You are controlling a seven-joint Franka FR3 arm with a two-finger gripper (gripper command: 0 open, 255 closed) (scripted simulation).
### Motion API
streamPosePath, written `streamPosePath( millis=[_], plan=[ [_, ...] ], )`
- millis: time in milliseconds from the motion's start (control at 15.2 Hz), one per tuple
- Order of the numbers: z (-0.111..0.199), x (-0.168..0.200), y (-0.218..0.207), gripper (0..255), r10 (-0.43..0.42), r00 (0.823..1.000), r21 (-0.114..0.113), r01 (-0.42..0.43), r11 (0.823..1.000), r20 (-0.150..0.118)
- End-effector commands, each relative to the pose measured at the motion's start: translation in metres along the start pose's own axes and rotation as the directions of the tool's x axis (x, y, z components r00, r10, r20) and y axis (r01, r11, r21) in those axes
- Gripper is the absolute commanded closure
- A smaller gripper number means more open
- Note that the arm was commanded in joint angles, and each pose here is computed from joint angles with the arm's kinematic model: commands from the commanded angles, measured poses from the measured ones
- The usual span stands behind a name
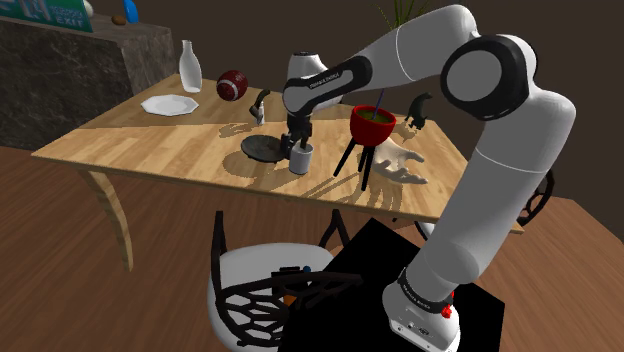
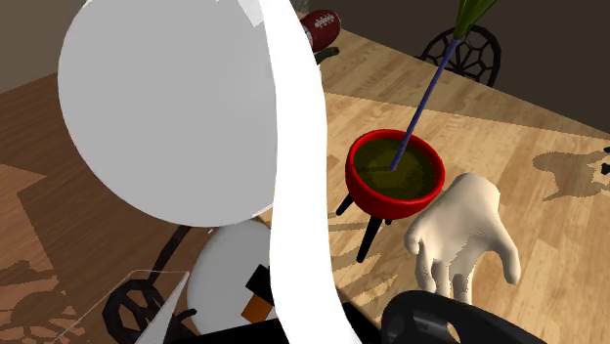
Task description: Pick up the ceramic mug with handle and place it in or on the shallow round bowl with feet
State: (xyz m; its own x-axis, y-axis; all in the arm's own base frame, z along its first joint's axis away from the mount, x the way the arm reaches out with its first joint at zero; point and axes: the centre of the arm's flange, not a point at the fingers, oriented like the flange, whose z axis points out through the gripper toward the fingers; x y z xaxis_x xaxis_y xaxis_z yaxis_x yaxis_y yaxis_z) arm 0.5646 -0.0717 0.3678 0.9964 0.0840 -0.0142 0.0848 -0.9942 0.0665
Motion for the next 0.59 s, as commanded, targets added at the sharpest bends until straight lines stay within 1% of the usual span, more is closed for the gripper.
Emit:
streamPosePath(
  millis=[0, 132, 528],
  plan=[
    [0.0117, 0.0005, -0.0006, 0, 0.0, 1.0, 0.0, 0.0, 1.0, 0.0],
    [0.02, 0.0005, -0.0006, 0, 0.0, 1.0, 0.0, 0.0, 1.0, 0.0],
    [0.02, 0.0005, -0.0006, 0, 0.0, 1.0, 0.0, 0.0, 1.0, 0.0]
  ],
)
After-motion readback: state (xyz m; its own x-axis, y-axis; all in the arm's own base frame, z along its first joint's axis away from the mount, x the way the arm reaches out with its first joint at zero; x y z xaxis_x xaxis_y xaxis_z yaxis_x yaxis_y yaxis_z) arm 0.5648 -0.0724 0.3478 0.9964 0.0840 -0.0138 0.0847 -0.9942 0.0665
